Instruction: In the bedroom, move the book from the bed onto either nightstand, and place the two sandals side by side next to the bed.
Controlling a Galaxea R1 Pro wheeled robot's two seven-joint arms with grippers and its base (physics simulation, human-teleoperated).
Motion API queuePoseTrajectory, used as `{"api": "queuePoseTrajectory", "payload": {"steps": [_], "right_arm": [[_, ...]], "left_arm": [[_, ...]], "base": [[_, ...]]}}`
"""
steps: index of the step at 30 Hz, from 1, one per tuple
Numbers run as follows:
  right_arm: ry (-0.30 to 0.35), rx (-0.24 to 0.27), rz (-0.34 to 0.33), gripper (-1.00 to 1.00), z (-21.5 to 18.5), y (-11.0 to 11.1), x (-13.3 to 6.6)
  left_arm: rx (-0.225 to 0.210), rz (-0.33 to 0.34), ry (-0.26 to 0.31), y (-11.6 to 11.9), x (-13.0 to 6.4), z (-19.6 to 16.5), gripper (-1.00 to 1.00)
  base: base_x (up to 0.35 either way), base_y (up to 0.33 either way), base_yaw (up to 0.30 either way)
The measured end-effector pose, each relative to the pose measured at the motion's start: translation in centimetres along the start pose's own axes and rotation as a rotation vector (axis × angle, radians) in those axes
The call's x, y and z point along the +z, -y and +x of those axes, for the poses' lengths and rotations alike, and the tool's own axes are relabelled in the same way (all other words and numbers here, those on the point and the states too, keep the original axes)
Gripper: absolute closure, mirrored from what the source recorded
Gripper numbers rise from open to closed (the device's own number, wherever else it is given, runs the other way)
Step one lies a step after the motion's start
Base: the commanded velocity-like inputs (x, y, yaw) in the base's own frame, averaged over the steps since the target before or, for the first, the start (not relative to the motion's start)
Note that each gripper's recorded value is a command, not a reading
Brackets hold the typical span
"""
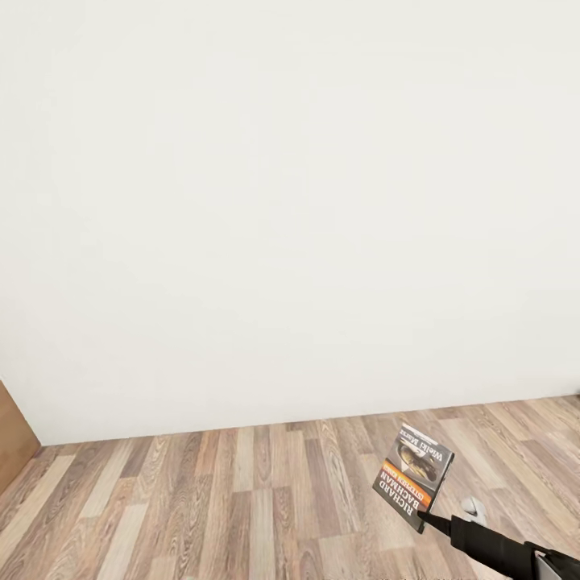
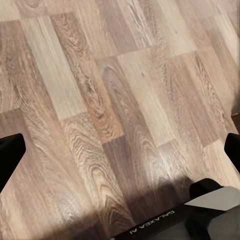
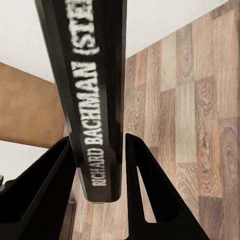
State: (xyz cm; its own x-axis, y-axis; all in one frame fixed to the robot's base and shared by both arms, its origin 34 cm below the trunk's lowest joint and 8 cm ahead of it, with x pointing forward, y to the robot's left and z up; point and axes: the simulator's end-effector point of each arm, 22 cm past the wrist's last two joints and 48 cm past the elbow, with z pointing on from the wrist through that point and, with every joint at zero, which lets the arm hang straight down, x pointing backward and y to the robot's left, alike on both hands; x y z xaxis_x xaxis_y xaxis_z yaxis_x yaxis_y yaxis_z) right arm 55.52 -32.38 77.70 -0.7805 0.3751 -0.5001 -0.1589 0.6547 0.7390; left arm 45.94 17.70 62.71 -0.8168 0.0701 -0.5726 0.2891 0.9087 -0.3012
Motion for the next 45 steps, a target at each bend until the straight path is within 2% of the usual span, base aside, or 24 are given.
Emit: {"api": "queuePoseTrajectory", "payload": {"steps": [18, 38, 45], "right_arm": [[-0.003, -0.001, 0.001, 1.0, 0.12, 0.01, -0.01], [-0.005, -0.001, 0.002, 1.0, 0.15, 0.04, -0.01], [-0.004, 0.0, 0.001, 1.0, 0.14, 0.03, -0.01]], "left_arm": [[-0.001, 0.002, 0.0, 0.19, 0.04, 0.04, -1.0], [-0.001, 0.002, 0.0, 0.19, 0.04, 0.04, -1.0], [-0.001, 0.002, -0.001, 0.19, 0.06, 0.04, -1.0]], "base": [[0.291, 0.131, -0.007], [0.332, 0.004, -0.003], [0.267, 0.0, -0.196]]}}
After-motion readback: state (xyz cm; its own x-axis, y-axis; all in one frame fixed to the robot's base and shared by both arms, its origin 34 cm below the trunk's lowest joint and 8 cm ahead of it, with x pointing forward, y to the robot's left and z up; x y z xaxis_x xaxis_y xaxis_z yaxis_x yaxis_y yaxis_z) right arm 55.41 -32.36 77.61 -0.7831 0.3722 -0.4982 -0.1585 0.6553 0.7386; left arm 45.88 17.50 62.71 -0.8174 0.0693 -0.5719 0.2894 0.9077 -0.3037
